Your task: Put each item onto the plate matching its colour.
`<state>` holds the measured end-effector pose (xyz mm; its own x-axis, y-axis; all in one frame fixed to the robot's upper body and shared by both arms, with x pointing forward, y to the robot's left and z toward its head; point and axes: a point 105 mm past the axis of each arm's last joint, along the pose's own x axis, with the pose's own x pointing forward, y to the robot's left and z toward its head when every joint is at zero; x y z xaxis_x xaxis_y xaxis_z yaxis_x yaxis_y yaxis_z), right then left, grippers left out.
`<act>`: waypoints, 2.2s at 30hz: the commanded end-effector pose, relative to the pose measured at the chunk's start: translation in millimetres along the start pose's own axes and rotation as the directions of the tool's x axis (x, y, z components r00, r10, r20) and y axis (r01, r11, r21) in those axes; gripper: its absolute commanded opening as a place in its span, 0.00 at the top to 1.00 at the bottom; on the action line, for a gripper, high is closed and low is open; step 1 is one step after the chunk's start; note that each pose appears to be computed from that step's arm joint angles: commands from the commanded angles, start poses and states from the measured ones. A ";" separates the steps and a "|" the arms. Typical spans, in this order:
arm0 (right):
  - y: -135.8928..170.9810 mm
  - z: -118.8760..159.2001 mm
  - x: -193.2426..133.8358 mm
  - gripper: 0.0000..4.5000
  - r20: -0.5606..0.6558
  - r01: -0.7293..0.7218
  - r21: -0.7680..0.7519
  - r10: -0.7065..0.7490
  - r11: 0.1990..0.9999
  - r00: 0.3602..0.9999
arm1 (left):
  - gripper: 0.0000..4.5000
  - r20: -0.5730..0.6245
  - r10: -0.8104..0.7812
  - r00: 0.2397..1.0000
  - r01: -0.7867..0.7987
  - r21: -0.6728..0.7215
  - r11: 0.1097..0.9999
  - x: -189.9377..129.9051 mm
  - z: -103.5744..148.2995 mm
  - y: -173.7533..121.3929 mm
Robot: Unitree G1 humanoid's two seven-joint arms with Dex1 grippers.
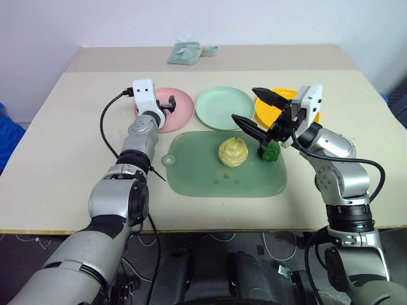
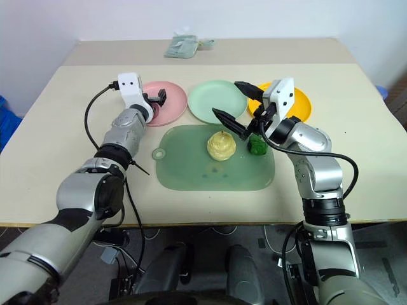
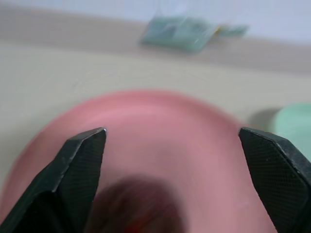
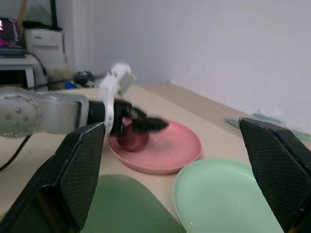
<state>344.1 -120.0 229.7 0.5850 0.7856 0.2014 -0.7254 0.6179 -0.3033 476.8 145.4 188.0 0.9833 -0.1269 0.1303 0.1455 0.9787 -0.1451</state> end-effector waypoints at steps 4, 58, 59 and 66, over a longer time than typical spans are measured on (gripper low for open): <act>5.8 0.1 0.9 0.00 -0.060 -0.017 -0.024 0.016 1.000 0.998 | 0.01 0.263 -0.310 0.914 0.311 0.037 0.950 -53.9 46.0 -25.5; 39.8 -82.0 5.8 0.00 -0.334 -0.204 0.145 0.241 0.968 0.911 | 0.01 -0.294 -0.814 0.501 0.865 0.143 0.481 -271.7 14.3 -15.3; 40.0 -82.5 6.0 0.00 -0.333 -0.205 0.145 0.243 0.968 0.911 | 0.01 -0.295 -0.813 0.502 0.864 0.143 0.483 -271.9 14.0 -15.4; 40.6 -83.2 6.4 0.00 -0.326 -0.214 0.140 0.249 0.967 0.912 | 0.01 -0.292 -0.808 0.512 0.859 0.147 0.491 -271.7 13.8 -15.3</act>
<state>349.5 -95.1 136.4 0.4790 0.8514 -0.2137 -0.8753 0.4447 -0.1901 209.3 169.7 159.9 0.4244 -0.8969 -0.1247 0.9017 0.4061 0.1481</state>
